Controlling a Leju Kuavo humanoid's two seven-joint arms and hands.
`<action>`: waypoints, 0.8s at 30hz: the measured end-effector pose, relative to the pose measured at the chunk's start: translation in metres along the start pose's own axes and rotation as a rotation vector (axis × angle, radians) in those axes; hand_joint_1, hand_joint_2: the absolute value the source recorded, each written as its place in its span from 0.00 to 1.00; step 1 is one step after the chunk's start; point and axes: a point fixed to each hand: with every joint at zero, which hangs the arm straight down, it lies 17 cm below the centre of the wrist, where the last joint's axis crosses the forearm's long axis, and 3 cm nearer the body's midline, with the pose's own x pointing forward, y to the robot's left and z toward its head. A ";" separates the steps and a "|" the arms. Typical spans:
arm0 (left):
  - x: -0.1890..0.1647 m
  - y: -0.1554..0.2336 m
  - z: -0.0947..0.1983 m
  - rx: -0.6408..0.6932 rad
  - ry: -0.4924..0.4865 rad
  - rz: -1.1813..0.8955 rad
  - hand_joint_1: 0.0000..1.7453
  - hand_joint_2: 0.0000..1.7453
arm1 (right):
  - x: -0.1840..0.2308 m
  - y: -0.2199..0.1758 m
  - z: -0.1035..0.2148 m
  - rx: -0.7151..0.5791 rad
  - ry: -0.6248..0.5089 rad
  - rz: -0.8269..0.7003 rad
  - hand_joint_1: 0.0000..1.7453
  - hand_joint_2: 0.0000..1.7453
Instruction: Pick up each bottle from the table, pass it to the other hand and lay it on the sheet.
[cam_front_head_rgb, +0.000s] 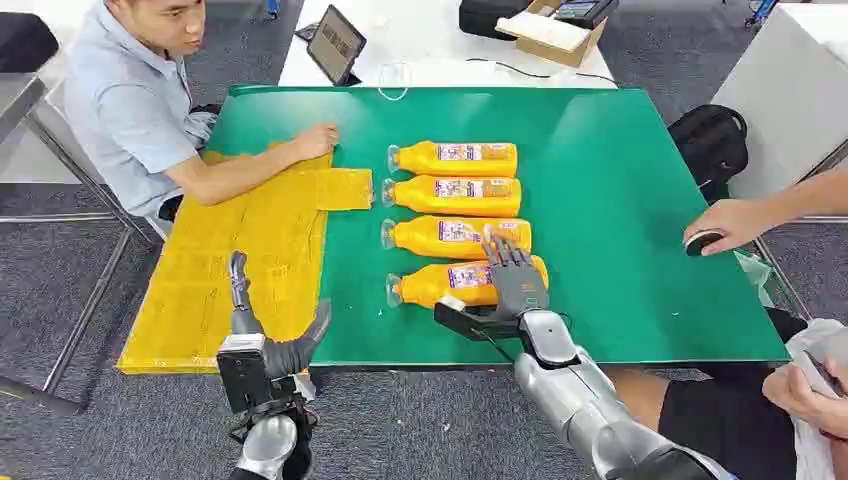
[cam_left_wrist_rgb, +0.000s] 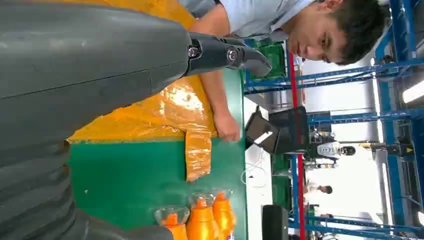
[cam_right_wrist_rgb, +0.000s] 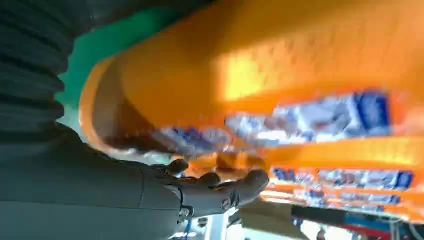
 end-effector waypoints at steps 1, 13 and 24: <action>0.000 0.000 0.000 -0.001 0.000 0.000 0.00 1.00 | 0.001 0.003 0.001 0.010 -0.009 -0.005 1.00 1.00; 0.000 -0.001 0.000 -0.002 -0.004 -0.002 0.00 1.00 | 0.006 0.005 0.000 0.024 -0.033 -0.016 1.00 1.00; 0.003 -0.003 -0.005 0.003 -0.023 0.004 0.00 1.00 | 0.019 0.009 0.003 0.032 -0.102 -0.013 1.00 1.00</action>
